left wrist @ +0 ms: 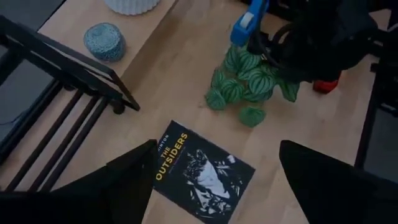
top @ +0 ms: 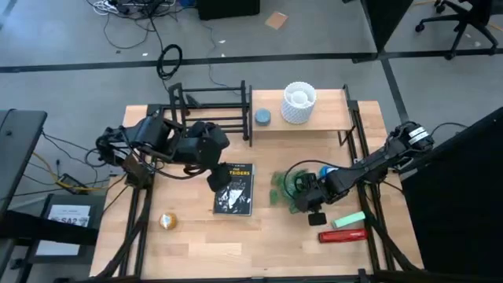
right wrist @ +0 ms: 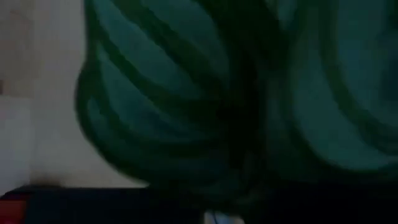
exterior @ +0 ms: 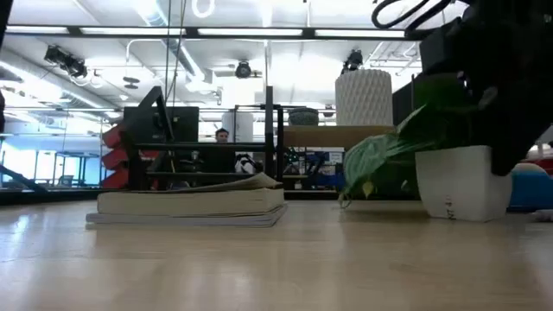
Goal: Stock shelves
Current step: Put the flower pot on the shelf
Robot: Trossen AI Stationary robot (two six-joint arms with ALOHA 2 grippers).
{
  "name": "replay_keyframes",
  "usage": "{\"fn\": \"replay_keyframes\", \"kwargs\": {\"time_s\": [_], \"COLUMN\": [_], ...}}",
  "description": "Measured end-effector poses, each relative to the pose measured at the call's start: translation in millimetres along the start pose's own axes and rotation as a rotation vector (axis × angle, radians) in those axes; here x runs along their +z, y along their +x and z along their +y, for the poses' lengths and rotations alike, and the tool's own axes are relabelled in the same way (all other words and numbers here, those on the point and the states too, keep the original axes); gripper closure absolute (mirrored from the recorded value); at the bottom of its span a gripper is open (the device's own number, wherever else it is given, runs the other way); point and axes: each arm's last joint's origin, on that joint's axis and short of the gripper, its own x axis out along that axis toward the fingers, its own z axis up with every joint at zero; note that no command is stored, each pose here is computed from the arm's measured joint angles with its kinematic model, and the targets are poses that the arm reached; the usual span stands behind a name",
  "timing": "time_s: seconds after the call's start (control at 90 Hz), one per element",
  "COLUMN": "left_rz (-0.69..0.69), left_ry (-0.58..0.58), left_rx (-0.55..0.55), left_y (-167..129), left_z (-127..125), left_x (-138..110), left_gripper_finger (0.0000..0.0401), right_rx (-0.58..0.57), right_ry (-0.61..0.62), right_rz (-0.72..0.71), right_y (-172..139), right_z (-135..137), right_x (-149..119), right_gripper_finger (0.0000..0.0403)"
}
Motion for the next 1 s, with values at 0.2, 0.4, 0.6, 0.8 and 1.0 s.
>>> {"fn": "replay_keyframes", "kwargs": {"time_s": [0.2, 0.4, 0.6, 0.8, 1.0], "left_rz": [0.0, -0.013, -0.022, -0.029, -0.041], "left_ry": [-0.004, 0.002, 0.073, 0.161, 0.203], "left_rx": [0.0, 0.016, 0.028, 0.036, 0.048], "left_y": [0, 0, 0, 0, 0], "left_z": [0, 0, 1, 1, 1], "left_x": [0, 0, 1, 1, 2], "left_gripper_finger": [0.0089, 0.0089, 0.0089, 0.0089, 0.0089], "right_rx": [0.096, 0.198, 0.244, 0.098, -0.126], "right_ry": [0.087, 0.108, 0.203, 0.356, 0.472], "right_rz": [0.036, -0.008, -0.07, -0.216, -0.362], "right_y": [-33, -109, -199, -266, -291], "right_z": [7, 14, 1, -31, -76], "right_x": [20, 48, 58, 42, 25], "right_gripper_finger": [0.0402, 0.0403, 0.0403, 0.0402, 0.0403]}}
